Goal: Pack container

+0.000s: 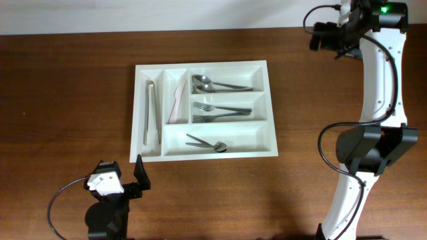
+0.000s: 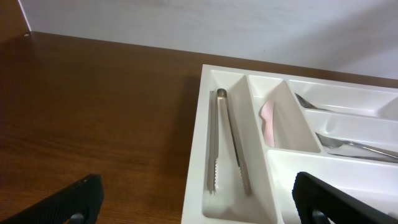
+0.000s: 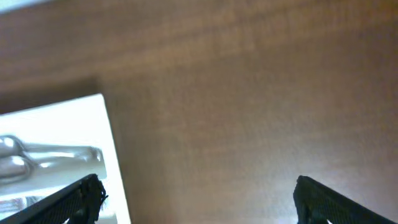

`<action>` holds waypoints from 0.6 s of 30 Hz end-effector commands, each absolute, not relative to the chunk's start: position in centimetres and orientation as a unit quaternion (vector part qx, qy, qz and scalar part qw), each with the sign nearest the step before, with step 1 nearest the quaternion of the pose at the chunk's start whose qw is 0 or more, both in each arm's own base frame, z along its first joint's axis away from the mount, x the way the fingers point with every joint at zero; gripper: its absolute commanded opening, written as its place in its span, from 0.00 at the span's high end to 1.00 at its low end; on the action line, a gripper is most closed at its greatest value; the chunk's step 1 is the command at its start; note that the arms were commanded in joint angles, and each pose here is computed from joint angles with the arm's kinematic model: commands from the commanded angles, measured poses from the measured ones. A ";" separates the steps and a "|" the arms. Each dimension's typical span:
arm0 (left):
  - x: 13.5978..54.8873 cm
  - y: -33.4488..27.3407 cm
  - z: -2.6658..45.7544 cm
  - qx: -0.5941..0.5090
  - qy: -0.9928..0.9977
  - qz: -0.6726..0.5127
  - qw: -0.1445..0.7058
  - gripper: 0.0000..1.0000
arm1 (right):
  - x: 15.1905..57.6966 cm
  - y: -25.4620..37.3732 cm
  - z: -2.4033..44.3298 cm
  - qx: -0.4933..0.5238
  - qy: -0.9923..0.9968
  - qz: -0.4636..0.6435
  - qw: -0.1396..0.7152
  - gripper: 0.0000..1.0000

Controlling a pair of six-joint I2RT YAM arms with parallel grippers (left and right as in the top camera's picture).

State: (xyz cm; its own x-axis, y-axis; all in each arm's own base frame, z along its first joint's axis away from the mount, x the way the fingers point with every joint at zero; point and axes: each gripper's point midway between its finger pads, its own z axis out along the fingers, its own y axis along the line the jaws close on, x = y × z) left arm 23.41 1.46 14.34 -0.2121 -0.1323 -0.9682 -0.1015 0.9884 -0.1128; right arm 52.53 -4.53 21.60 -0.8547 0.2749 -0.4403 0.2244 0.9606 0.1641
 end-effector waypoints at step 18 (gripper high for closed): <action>23.4 1.3 14.3 -0.065 0.778 -0.012 0.625 0.01 | 35.5 -0.3 38.2 0.082 0.865 0.055 0.493 0.01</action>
State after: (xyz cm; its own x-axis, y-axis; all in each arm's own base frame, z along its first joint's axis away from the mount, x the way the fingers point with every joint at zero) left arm 23.42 1.46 14.35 -0.2114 -0.1323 -0.9684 -0.1011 0.9884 -0.1129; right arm 37.52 -0.82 41.34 -0.4673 0.1978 -0.8617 0.0796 0.9801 0.1818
